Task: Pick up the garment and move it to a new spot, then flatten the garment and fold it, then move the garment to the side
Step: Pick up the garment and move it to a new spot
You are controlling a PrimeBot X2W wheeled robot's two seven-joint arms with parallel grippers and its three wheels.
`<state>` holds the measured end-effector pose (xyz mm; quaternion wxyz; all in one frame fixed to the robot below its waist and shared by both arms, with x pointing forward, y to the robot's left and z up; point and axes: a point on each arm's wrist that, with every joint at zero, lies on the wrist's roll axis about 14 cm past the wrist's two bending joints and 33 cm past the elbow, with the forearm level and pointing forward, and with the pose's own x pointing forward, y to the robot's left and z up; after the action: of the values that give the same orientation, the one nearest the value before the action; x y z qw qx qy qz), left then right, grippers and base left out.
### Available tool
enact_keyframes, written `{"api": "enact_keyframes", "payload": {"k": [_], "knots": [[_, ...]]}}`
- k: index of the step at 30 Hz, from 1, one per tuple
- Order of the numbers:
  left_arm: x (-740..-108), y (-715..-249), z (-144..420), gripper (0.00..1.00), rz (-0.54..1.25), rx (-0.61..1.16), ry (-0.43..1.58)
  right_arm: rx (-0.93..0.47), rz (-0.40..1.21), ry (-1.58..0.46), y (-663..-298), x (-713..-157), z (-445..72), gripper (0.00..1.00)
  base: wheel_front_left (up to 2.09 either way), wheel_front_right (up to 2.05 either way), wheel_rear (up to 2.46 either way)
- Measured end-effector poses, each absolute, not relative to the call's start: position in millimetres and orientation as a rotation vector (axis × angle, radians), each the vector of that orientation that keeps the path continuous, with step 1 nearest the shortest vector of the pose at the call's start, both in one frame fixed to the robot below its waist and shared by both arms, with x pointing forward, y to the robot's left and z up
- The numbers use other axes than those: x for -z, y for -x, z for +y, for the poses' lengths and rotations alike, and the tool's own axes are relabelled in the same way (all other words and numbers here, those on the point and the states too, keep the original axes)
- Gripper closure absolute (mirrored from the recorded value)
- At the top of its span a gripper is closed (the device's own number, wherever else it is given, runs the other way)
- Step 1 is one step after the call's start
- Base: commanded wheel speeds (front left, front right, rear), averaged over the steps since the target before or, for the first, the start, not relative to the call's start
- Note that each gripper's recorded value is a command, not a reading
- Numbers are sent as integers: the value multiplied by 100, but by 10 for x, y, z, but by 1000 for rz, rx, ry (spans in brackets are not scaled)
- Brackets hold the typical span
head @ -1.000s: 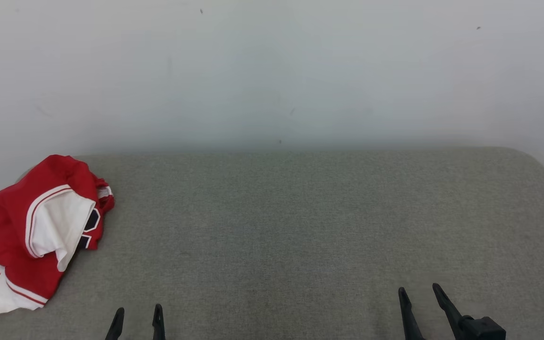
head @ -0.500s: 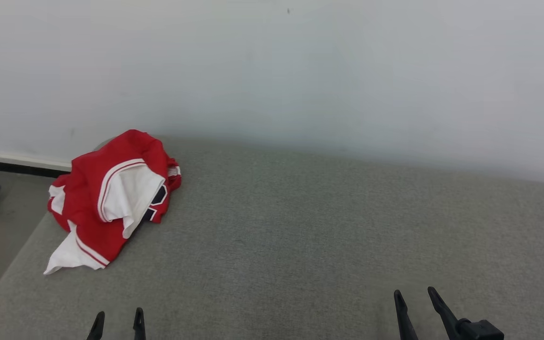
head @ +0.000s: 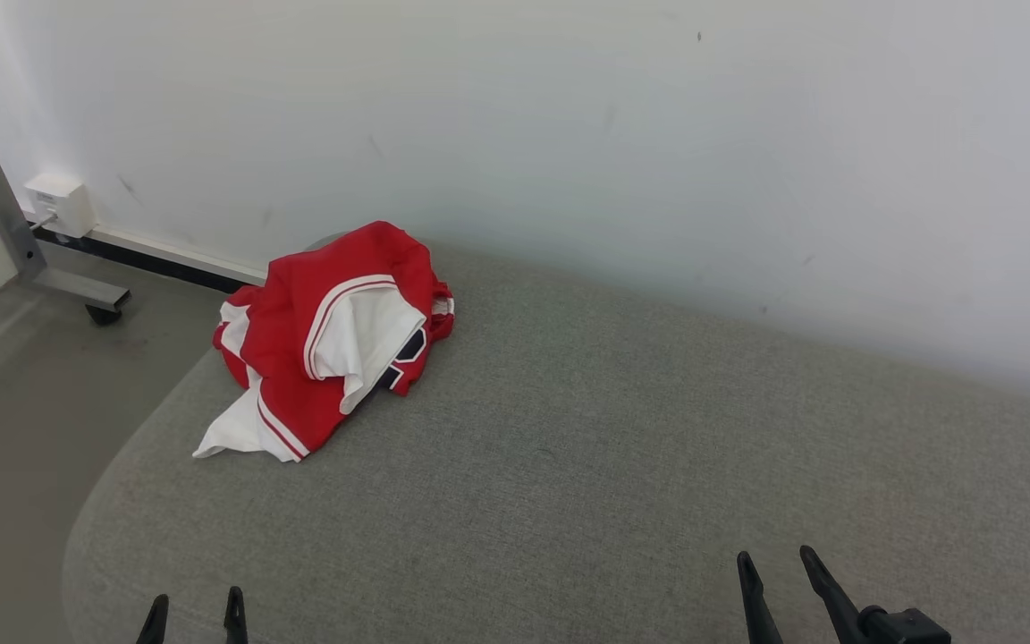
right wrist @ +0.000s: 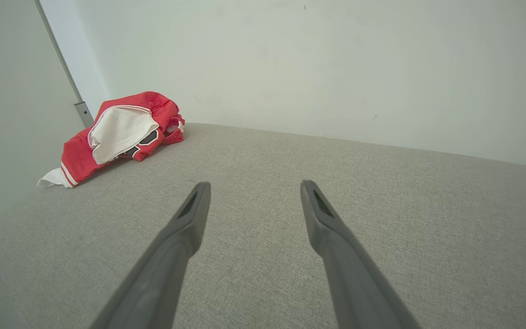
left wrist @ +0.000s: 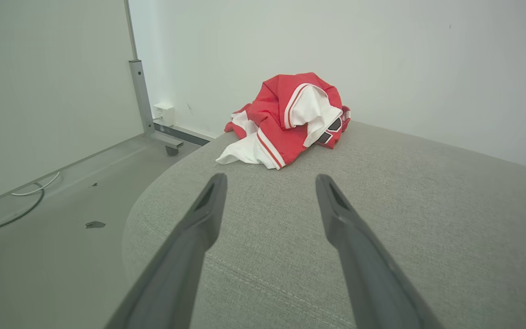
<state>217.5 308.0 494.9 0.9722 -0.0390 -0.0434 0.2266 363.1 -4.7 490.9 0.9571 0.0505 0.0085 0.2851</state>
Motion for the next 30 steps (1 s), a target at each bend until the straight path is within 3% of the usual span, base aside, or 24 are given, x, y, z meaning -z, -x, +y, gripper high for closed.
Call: {"api": "enact_keyframes", "payload": {"k": [17, 26, 30], "knots": [[-4902, -2205, 3134, 0, -61, -473, 140, -578, 19, -96, -3605, -4899, -58, 0, 0, 0, 0], [-5245, -2840, 3582, 0, -53, -463, 196, -591, 37, -55, -3572, -4793, -56, 0, 0, 0, 0], [-5401, -3218, 3764, 0, -25, -447, 234, -593, -1, -42, -3730, -4917, -32, 0, 0, 0, 0]]}}
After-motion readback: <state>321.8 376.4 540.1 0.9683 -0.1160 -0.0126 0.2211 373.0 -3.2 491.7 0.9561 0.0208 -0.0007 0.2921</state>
